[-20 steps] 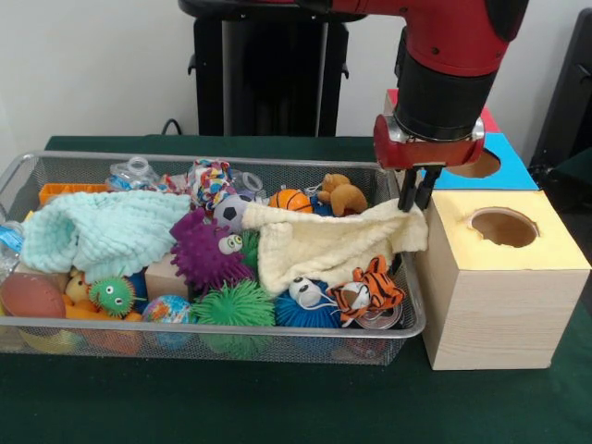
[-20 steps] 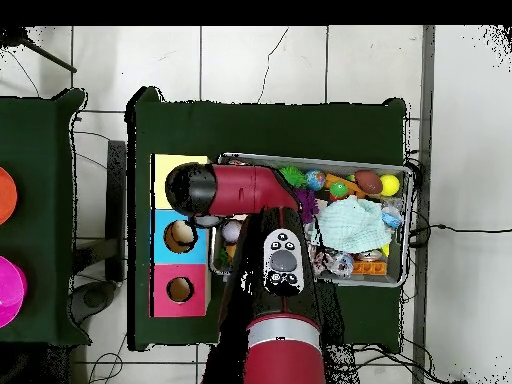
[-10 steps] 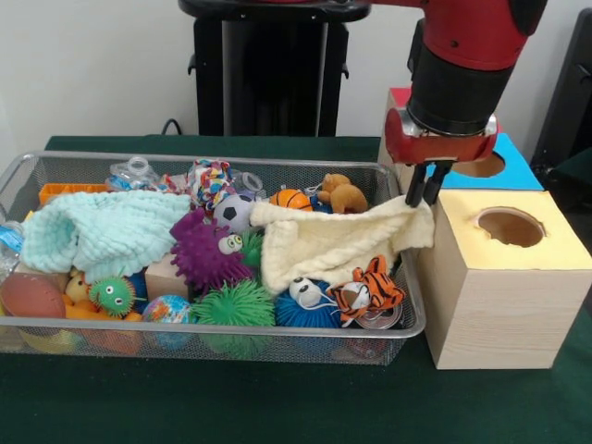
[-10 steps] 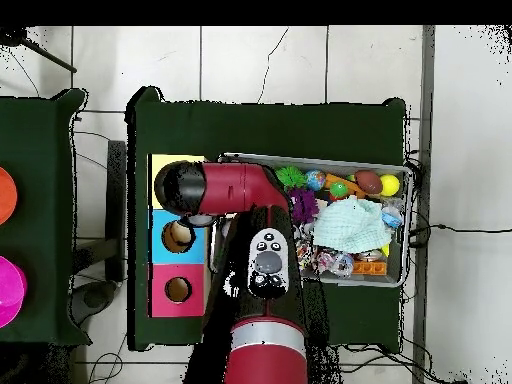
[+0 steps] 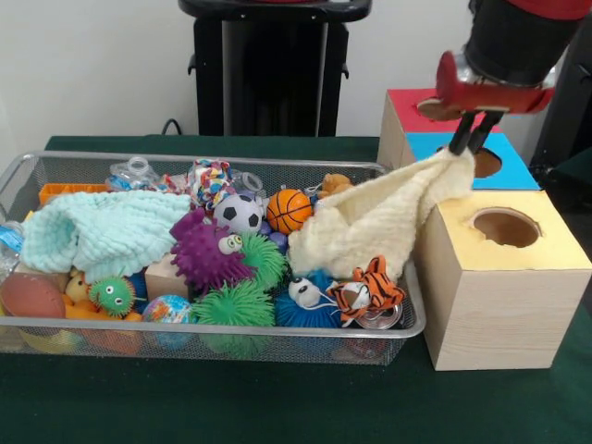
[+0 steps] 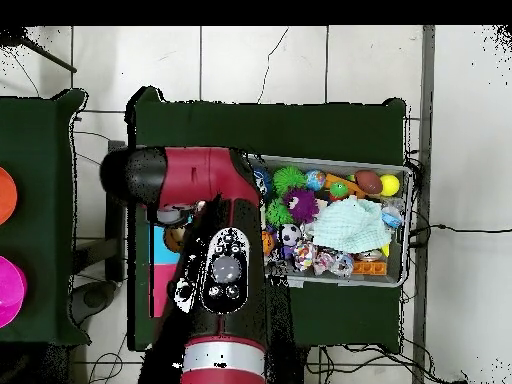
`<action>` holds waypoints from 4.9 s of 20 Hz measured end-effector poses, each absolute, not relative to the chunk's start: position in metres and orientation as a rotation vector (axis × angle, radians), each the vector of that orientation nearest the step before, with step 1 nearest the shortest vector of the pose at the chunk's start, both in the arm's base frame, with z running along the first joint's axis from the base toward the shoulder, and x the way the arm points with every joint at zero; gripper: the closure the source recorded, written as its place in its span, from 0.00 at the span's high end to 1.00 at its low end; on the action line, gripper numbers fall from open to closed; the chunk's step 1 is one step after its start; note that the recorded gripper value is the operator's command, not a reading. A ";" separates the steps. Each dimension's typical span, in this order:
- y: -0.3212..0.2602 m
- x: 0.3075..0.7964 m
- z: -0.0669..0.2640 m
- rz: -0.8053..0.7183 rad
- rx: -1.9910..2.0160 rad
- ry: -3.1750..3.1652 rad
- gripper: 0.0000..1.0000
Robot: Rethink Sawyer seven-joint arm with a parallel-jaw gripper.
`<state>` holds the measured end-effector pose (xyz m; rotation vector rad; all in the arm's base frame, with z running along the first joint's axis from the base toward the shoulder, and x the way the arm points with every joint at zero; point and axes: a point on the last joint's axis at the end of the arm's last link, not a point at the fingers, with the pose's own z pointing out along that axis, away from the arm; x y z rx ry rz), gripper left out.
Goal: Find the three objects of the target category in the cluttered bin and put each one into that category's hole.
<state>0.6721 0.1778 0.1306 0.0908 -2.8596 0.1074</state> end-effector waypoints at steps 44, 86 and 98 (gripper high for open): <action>0.208 0.774 0.120 -0.025 -0.160 -3.018 0.00; 0.102 0.742 0.222 0.061 -0.332 -2.990 0.00; -0.018 0.735 0.165 0.248 -0.402 -3.133 0.00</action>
